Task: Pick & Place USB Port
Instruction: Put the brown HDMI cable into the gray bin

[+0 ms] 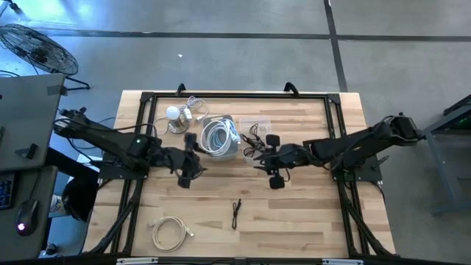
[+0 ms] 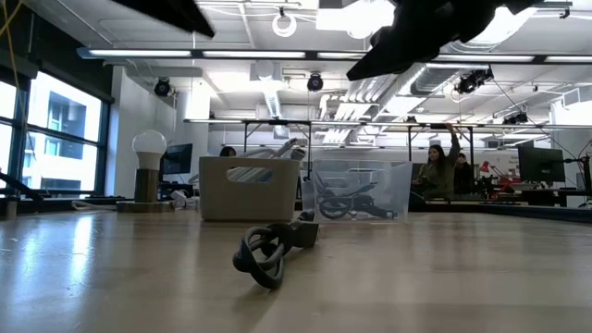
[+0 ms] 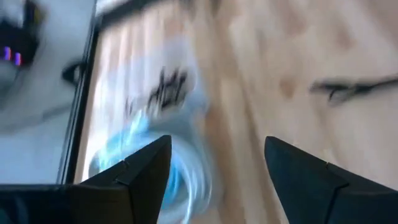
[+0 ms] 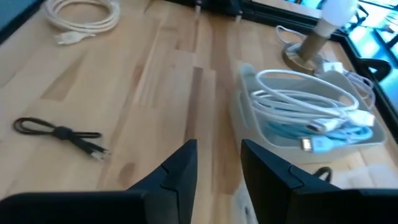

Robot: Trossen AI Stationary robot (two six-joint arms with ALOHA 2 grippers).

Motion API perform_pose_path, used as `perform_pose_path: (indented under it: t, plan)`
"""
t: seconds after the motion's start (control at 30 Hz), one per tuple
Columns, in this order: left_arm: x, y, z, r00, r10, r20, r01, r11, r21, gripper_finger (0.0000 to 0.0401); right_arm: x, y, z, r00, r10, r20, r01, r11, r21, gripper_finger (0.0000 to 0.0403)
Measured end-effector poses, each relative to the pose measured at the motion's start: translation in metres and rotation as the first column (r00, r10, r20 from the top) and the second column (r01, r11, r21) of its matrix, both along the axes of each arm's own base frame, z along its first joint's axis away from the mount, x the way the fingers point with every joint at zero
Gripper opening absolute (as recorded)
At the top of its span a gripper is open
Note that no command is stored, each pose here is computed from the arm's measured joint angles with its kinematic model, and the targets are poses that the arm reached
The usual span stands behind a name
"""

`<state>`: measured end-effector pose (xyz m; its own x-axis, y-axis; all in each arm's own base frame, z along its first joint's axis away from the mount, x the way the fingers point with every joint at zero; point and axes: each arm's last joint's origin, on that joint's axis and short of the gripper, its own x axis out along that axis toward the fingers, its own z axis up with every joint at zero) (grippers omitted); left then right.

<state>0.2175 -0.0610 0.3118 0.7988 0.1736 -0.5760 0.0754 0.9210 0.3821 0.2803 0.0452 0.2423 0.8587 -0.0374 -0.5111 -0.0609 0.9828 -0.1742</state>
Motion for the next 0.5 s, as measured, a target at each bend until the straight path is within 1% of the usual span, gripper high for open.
perform_pose_path:
  t: [0.07, 0.1, 0.2, 0.27, 0.33, 0.4, 0.5]
  plan:
    - [-0.007, 0.003, -0.002, 0.998, 0.044, -0.039, -0.044, 0.999, -0.008, 0.0253, -0.001, 0.005, 0.000, 1.000, 0.016, 0.000, -0.016, 1.000, 0.002, 0.0116]
    - [-0.011, 0.003, 0.000, 0.998, 0.049, -0.037, -0.050, 0.999, -0.018, 0.0253, -0.001, 0.007, 0.000, 1.000, 0.020, 0.002, -0.020, 1.000, 0.007, 0.0116]
    - [-0.025, -0.002, 0.012, 0.999, 0.027, 0.036, -0.026, 0.999, -0.028, 0.0253, -0.002, 0.012, 0.000, 1.000, 0.011, 0.005, -0.011, 1.000, 0.019, 0.0116]
    - [-0.039, -0.005, 0.022, 0.996, -0.001, 0.092, 0.003, 1.000, -0.016, 0.0253, -0.003, 0.013, 0.000, 1.000, 0.005, 0.006, -0.005, 1.000, 0.018, 0.0116]
    - [-0.055, -0.006, 0.030, 0.990, -0.005, 0.141, 0.005, 1.000, -0.002, 0.0253, -0.003, 0.015, 0.000, 1.000, -0.002, 0.009, 0.002, 1.000, 0.011, 0.0116]
    - [-0.072, -0.007, 0.035, 0.985, -0.010, 0.171, 0.008, 1.000, 0.011, 0.0253, -0.003, 0.016, 0.000, 1.000, -0.003, 0.011, 0.003, 1.000, 0.009, 0.0116]
    - [-0.098, -0.003, 0.038, 0.982, 0.006, 0.186, -0.007, 1.000, 0.003, 0.0253, -0.003, 0.017, 0.001, 1.000, -0.005, 0.017, 0.005, 1.000, 0.017, 0.0116]
